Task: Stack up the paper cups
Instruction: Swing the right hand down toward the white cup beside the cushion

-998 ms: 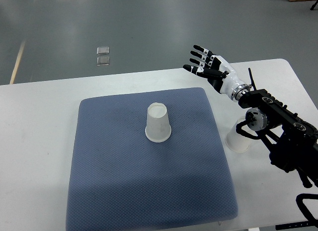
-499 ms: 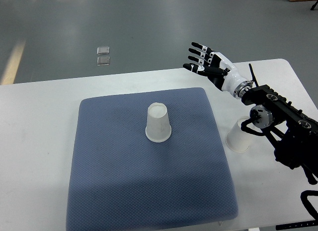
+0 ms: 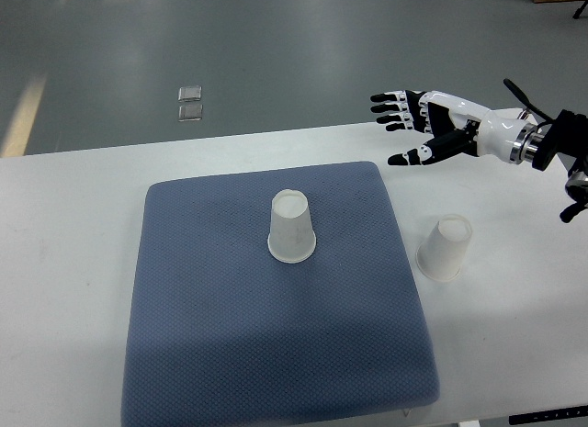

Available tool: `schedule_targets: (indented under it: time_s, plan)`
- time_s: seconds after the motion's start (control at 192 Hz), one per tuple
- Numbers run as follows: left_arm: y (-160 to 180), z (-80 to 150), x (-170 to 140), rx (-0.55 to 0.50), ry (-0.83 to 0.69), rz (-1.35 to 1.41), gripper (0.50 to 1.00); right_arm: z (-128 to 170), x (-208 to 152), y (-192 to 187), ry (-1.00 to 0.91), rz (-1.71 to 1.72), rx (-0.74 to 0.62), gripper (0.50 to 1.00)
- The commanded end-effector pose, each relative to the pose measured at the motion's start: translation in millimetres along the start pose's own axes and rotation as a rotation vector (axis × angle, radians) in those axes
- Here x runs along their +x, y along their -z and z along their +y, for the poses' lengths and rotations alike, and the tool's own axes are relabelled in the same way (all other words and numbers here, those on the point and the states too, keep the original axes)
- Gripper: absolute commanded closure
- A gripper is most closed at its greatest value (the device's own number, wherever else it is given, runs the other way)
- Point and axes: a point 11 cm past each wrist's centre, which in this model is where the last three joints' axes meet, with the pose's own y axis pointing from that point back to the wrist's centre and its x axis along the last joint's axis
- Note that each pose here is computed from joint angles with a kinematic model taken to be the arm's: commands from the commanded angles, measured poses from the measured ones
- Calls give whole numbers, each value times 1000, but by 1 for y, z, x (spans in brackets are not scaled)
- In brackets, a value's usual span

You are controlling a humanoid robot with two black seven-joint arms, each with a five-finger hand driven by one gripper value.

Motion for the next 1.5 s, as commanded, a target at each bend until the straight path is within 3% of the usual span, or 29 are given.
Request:
schedule_targets:
  time_s: [0.0, 0.166, 0.484, 1.243, 1.492]
  plan:
    - [0, 0, 0, 0, 0, 0, 500, 17, 4, 4, 58, 136, -79, 587]
    - [0, 0, 0, 0, 0, 0, 500, 34, 5, -1, 128, 324, -192, 587]
    - [0, 0, 0, 0, 0, 0, 500, 38, -12, -34, 192, 482, -321, 587]
    - [0, 0, 0, 0, 0, 0, 500, 44, -33, -69, 243, 635, -382, 587]
    - [0, 0, 0, 0, 0, -2, 500, 44, -35, -73, 248, 629, -385, 623]
